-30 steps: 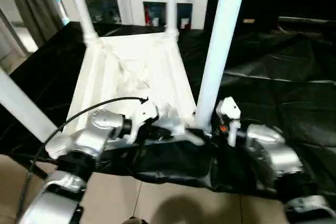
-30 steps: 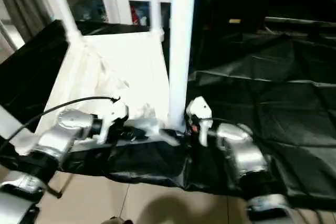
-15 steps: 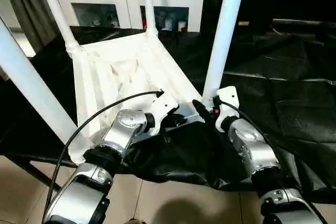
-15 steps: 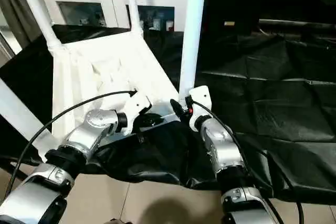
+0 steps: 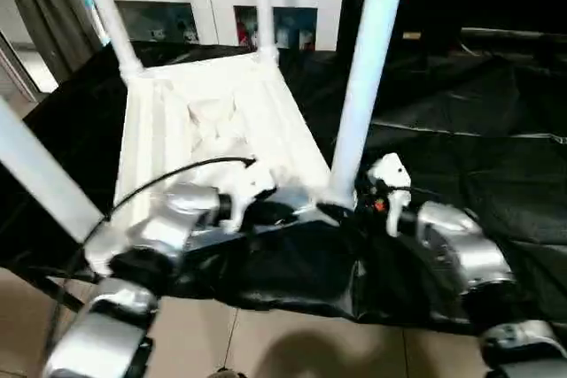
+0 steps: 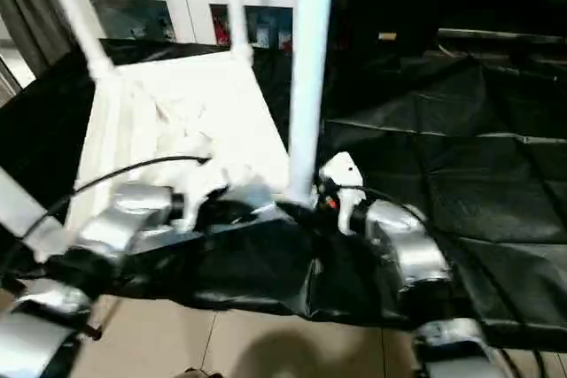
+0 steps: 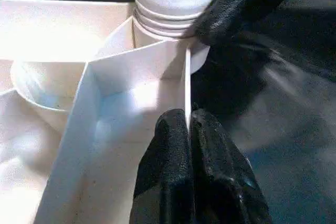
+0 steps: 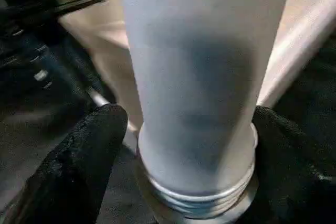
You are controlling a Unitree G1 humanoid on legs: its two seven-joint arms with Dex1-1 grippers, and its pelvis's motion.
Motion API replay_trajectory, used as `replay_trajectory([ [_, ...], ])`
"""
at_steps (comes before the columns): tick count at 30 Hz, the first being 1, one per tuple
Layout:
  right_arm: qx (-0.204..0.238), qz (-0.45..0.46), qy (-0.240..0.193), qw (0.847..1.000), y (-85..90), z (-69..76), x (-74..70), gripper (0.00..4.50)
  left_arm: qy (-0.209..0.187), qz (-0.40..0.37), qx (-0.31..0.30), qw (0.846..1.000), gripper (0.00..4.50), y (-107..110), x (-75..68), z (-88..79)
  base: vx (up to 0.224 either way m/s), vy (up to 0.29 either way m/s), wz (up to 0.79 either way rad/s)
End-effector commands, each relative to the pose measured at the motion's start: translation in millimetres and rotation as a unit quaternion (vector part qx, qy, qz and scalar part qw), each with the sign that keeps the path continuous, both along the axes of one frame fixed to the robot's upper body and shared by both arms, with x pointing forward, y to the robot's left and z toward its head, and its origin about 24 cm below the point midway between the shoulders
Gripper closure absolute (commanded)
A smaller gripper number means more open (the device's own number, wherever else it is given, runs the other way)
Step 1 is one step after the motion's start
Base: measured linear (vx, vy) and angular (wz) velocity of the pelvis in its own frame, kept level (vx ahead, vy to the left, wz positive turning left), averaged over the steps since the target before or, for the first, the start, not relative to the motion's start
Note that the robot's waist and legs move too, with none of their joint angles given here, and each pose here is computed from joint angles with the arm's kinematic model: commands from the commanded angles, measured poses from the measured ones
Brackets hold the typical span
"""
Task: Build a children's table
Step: Rotate leg to tighten
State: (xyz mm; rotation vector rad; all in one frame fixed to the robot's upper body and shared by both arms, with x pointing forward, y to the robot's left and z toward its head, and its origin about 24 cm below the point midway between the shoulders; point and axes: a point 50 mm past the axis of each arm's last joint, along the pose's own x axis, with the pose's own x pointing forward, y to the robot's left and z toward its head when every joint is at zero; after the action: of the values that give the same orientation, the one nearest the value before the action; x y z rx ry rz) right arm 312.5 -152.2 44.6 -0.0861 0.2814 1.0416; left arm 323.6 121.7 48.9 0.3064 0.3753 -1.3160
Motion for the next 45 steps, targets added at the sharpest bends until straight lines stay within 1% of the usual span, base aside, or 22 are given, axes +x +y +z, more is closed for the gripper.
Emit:
replay_trajectory([
  [1, 0.005, 0.043, 0.006, 0.999, 7.9, 0.5, -5.1, 0.65, -0.002, -0.034, -0.021, 0.999, 4.5, -5.8, -2.8, 7.0, 0.0, 0.0, 0.0],
  [3, -0.006, 0.069, 0.01, 0.998, -1.3, 2.5, -8.1, 0.65, 0.017, -0.056, -0.014, 0.998, 4.5, 6.1, -6.9, 8.3, 0.0, 0.0, 0.0],
  [6, -0.003, 0.078, 0.014, 0.997, -3.5, 3.8, -8.5, 0.97, 0.027, -0.066, -0.018, 0.997, 4.5, 10.2, -8.9, 9.6, 0.0, 0.0, 0.0],
  [7, -0.003, 0.079, 0.014, 0.997, -3.6, 4.0, -8.6, 1.01, 0.029, -0.067, -0.019, 0.997, 4.5, 10.8, -9.4, 9.9, 0.0, 0.0, 0.0],
  [8, 0.001, 0.083, 0.016, 0.996, -3.1, 4.6, -8.8, 1.25, 0.031, -0.07, -0.021, 0.997, 4.5, 11.5, -10.2, 10.5, 0.0, 0.0, 0.0],
  [9, 0.004, 0.086, 0.017, 0.996, -2.1, 4.9, -9.2, 1.25, 0.033, -0.073, -0.022, 0.997, 4.5, 11.9, -11.0, 10.8, 0.0, 0.0, 0.0],
  [12, 0.01, 0.094, 0.021, 0.995, 0.3, 4.5, -11.0, 1.54, 0.033, -0.076, -0.023, 0.996, 4.5, 12.0, -12.0, 11.0, 0.0, 0.0, 0.0],
  [16, 0.013, 0.099, 0.028, 0.995, 2.6, 0.9, -15.1, 1.69, 0.027, -0.068, -0.027, 0.997, 4.5, 10.2, -11.0, 11.1, 0.0, 0.0, 0.0],
  [17, 0.012, 0.081, 0.028, 0.996, 4.3, -3.6, -16.4, 1.71, 0.013, -0.046, -0.034, 0.998, 4.5, 6.3, -7.4, 11.4, 0.0, 0.0, 0.0],
  [20, 0.007, 0.058, 0.022, 0.998, 5.2, -6.8, -15.1, 1.74, 0.003, -0.024, -0.036, 0.999, 4.5, 3.1, -3.7, 11.3, 0.0, 0.0, 0.0],
  [22, -0.008, -0.027, 0.02, 0.999, 6.4, -16.2, -6.3, 1.74, -0.024, 0.031, -0.034, 0.999, 4.5, -4.6, 6.2, 10.0, 0.0, 0.0, 0.0],
  [24, -0.017, -0.098, 0.025, 0.995, 9.0, -24.8, -0.3, 1.75, -0.04, 0.077, -0.031, 0.996, 4.5, -12.8, 14.1, 7.9, 0.0, 0.0, 0.0],
  [28, -0.011, -0.166, 0.034, 0.986, 18.2, -31.4, 3.1, 1.75, -0.052, 0.121, -0.039, 0.991, 4.5, -27.8, 21.0, 7.5, 0.0, 0.0, 0.0],
  [29, -0.01, -0.215, 0.035, 0.976, 29.4, -35.5, 5.2, 1.75, -0.061, 0.14, -0.045, 0.987, 4.5, -43.3, 23.2, 8.1, 0.0, 0.0, 0.0],
  [32, -0.01, -0.247, 0.036, 0.968, 41.0, -38.3, 6.2, 1.75, -0.074, 0.139, -0.04, 0.987, 4.5, -57.2, 22.3, 7.5, 0.0, 0.0, 0.0],
  [36, -0.012, -0.205, 0.005, 0.979, 54.9, -34.0, 4.6, 1.75, -0.068, 0.116, -0.048, 0.99, 4.5, -65.7, 18.3, 7.0, 0.0, 0.0, 0.0],
  [37, -0.009, -0.2, 0.003, 0.98, 56.1, -33.4, 4.5, 1.4, -0.069, 0.113, -0.046, 0.99, 4.5, -66.1, 18.3, 6.4, 0.0, 0.0, 0.0],
  [38, 0.012, -0.19, 0.011, 0.982, 54.3, -31.0, 4.8, 1.2, -0.067, 0.102, -0.046, 0.991, 4.5, -64.4, 17.1, 5.8, 0.0, 0.0, 0.0],
  [39, 0.018, -0.188, 0.014, 0.982, 53.0, -30.0, 5.1, 1.06, -0.066, 0.096, -0.045, 0.992, 4.5, -63.6, 16.5, 5.5, 0.0, 0.0, 0.0],
  [40, 0.018, -0.188, 0.014, 0.982, 53.0, -30.0, 5.1, 1.03, -0.066, 0.096, -0.045, 0.992, 4.5, -63.6, 16.5, 5.5, 0.0, 0.0, 0.0],
  [43, 0.008, -0.123, 0.0, 0.992, 42.7, -21.3, 4.5, 0.71, -0.05, 0.044, -0.039, 0.997, 4.5, -53.6, 9.2, 3.3, 0.0, 0.0, 0.0],
  [45, 0.007, -0.089, -0.003, 0.996, 37.8, -17.2, 2.7, 0.71, -0.044, 0.022, -0.033, 0.998, 4.5, -45.7, 6.0, 2.3, 0.0, 0.0, 0.0],
])
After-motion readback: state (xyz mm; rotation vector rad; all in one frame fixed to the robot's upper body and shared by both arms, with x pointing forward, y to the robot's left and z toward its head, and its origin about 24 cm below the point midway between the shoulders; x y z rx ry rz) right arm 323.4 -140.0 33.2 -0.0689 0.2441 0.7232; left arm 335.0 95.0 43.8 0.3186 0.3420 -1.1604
